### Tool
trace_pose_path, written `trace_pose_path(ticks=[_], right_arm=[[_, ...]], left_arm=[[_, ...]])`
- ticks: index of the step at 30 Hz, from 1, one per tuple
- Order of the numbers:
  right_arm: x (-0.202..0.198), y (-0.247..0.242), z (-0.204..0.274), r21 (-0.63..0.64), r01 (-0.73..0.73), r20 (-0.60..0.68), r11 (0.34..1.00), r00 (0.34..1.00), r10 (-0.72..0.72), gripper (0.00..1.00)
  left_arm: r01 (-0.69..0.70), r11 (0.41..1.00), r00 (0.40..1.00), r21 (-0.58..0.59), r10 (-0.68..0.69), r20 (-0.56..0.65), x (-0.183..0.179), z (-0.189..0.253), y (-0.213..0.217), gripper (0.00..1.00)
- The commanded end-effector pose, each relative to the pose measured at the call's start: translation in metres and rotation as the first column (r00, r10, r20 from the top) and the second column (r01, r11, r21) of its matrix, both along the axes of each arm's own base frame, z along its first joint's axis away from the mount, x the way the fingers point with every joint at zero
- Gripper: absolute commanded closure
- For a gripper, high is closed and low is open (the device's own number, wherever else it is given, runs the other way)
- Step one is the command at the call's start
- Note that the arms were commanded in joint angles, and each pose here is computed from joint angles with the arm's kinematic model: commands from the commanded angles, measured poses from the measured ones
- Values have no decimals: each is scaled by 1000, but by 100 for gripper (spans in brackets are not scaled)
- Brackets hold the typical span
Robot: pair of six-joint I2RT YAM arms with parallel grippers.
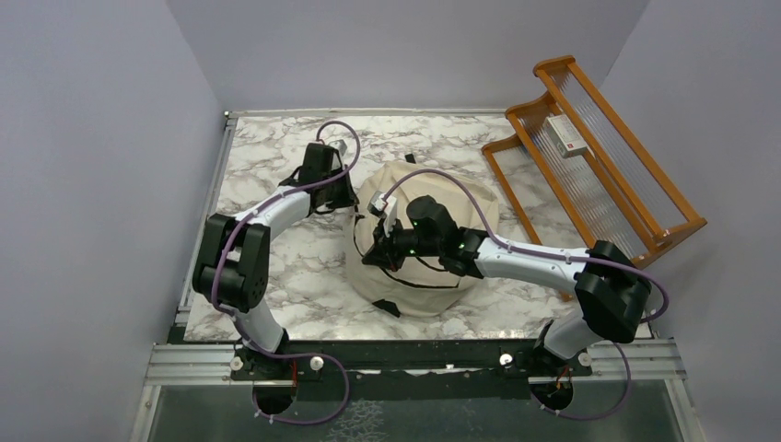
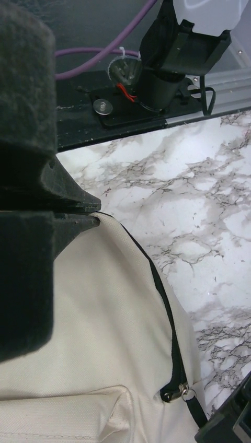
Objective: Pack the student bag
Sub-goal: Zip the student bag at the center of the board.
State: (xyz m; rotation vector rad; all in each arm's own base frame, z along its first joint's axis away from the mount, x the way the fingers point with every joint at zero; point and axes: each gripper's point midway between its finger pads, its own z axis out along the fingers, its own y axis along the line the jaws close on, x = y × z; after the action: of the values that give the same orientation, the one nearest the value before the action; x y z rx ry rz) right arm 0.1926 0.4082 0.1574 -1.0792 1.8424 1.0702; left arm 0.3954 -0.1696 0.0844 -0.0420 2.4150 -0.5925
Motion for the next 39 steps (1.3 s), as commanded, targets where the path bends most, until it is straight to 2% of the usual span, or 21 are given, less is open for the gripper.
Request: trace_pose_path(ticks=[1,5,10,16,24,28,32,35,39], right_arm=[[-24,14,31,111,-114,21,987,993,112,100],[-14,22,38,143,-84,51,986,996,78,100],[-13,33,50,175,-135,89,975,989,121,100],[-22,35,59,234,-203,142,951,975,173,100],[-14,42,58,258,-187,163,948,975,148,99],[4,41,59,248,-95,168,964,984,53,90],[26,44,56,209,2,175,978,984,-39,65],[34,48,60,183,9,194,983,980,-45,60],[43,36,69,152,89,204,984,972,-120,58]], left_arm=[[-12,1000,984,-26,16,179,47,36,4,100],[16,997,970,-70,2,243,55,64,-2,100],[75,994,953,-82,-47,300,77,94,-11,100],[122,987,951,-101,-87,297,92,86,-23,100],[162,977,947,-135,-116,298,101,76,-34,100],[153,977,944,-148,-100,315,99,92,-31,99],[74,985,925,-155,-10,379,91,135,-8,73],[-38,987,919,-156,96,382,74,157,22,55],[-147,978,910,-148,192,368,29,168,50,44]])
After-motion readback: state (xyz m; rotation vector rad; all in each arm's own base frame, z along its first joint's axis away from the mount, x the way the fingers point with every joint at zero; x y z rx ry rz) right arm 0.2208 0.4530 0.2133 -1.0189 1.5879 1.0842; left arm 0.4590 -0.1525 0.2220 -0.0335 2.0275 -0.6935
